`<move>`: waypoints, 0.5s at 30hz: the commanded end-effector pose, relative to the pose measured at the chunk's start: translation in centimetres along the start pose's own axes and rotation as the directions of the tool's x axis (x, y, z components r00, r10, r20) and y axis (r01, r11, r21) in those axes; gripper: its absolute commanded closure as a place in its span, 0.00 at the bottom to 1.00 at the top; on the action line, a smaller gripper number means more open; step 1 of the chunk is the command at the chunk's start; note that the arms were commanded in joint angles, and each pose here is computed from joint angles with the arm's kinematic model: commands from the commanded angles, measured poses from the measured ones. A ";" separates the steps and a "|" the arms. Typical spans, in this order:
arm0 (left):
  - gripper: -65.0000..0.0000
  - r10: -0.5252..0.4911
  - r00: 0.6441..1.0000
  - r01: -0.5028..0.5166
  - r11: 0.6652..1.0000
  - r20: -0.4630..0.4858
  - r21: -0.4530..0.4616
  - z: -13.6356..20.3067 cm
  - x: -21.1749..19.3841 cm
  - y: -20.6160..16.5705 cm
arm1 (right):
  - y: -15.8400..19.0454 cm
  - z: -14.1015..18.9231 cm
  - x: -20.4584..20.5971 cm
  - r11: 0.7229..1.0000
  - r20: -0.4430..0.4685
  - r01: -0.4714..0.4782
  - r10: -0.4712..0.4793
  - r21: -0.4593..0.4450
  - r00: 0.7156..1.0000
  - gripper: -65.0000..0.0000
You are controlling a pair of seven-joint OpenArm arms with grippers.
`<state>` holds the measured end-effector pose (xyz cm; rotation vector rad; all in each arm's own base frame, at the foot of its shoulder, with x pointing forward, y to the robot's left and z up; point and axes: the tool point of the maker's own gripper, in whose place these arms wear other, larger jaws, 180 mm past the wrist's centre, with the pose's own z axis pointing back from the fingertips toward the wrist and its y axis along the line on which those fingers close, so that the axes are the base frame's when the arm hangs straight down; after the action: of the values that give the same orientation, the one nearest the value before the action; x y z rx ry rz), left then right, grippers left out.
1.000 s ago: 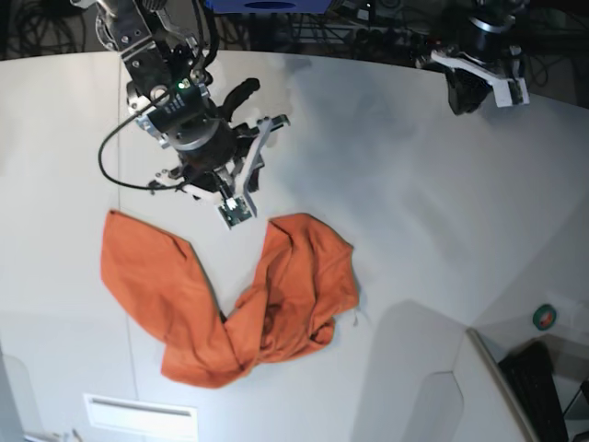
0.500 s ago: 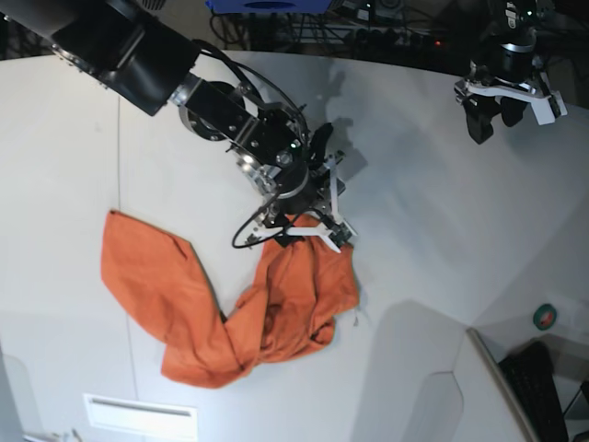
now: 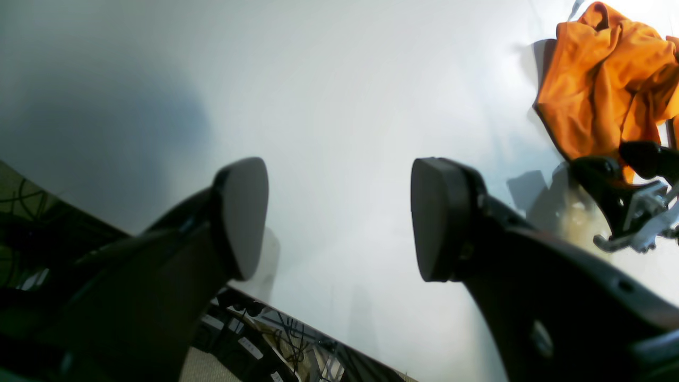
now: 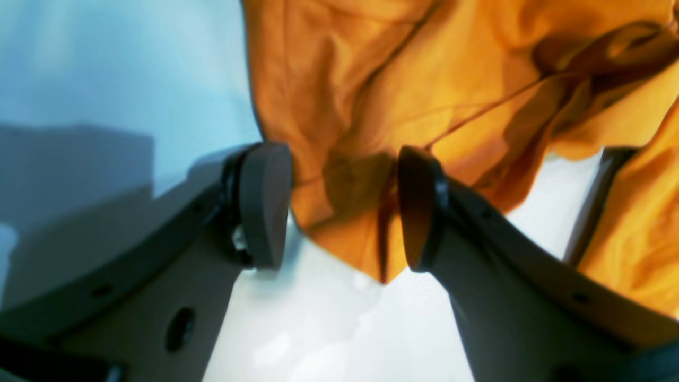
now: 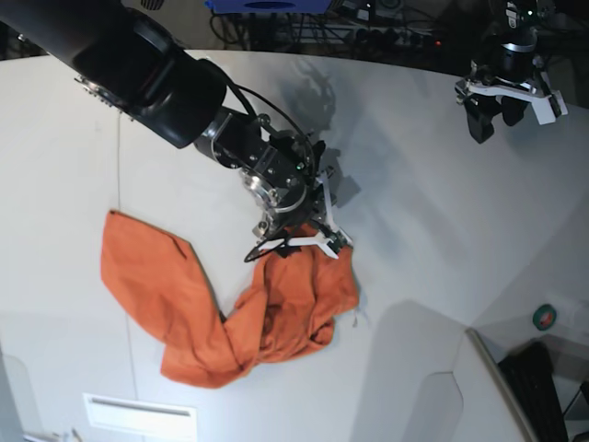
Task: Layout the t-shirt on the table in an organized manner, then fold the t-shirt properly
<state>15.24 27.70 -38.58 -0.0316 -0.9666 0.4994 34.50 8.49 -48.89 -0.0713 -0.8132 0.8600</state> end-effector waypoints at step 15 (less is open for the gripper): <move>0.38 -0.004 0.990 -0.023 0.982 0.144 0.189 0.2 5.0 7.6 | 7.1 7.5 8.2 0.982 0.173 0.087 -0.116 0.166 0.978 1.00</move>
<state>14.29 36.12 -37.23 0.1620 -1.0279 0.6210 26.71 15.70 -43.41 0.1609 -0.8286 0.8437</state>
